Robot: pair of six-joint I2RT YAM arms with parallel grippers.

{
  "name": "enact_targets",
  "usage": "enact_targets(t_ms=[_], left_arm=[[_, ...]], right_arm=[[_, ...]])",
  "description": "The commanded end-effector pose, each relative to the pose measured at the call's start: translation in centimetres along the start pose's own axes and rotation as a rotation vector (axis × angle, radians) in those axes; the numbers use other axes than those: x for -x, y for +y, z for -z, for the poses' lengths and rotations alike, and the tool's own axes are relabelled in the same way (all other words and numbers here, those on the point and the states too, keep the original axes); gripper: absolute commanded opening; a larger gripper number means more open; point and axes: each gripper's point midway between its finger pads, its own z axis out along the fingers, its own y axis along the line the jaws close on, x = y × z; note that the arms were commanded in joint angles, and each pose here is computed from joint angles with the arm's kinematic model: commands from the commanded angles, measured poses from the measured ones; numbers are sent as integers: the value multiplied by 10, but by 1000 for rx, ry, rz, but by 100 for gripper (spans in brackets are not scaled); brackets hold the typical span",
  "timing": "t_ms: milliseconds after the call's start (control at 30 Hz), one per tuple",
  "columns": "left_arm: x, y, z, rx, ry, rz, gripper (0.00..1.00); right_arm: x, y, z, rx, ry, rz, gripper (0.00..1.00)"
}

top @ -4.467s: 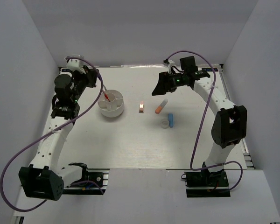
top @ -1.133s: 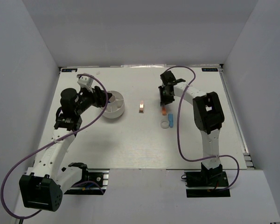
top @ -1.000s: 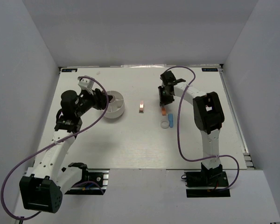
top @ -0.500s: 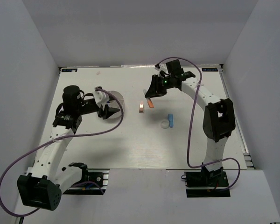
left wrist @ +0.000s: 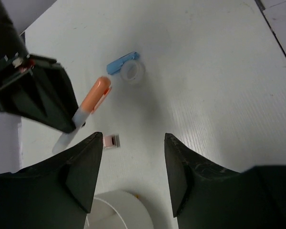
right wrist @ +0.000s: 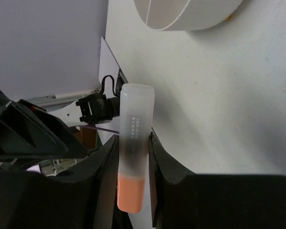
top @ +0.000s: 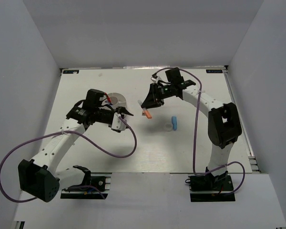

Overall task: Sort the stationery into containers
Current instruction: Pick up the pen from the center of the board, then place the pen in the storage box.

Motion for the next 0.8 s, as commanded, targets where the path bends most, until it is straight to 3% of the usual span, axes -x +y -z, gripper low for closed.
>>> enact_targets(t_ms=[0,167,600,767], left_arm=[[12,6,-12,-42,-7,-130,64],[17,9,-37,-83,-6,-182,64],[-4,-8,-72,-181,147,-271,63],[-7,-13,-79,-200,178,-294,51]], right_arm=[[-9,22,-5,79,36,13,0],[-21,22,-14,78,71,-12,0],[-36,23,-31,70,114,-36,0],[-40,18,-33,52,118,-33,0]])
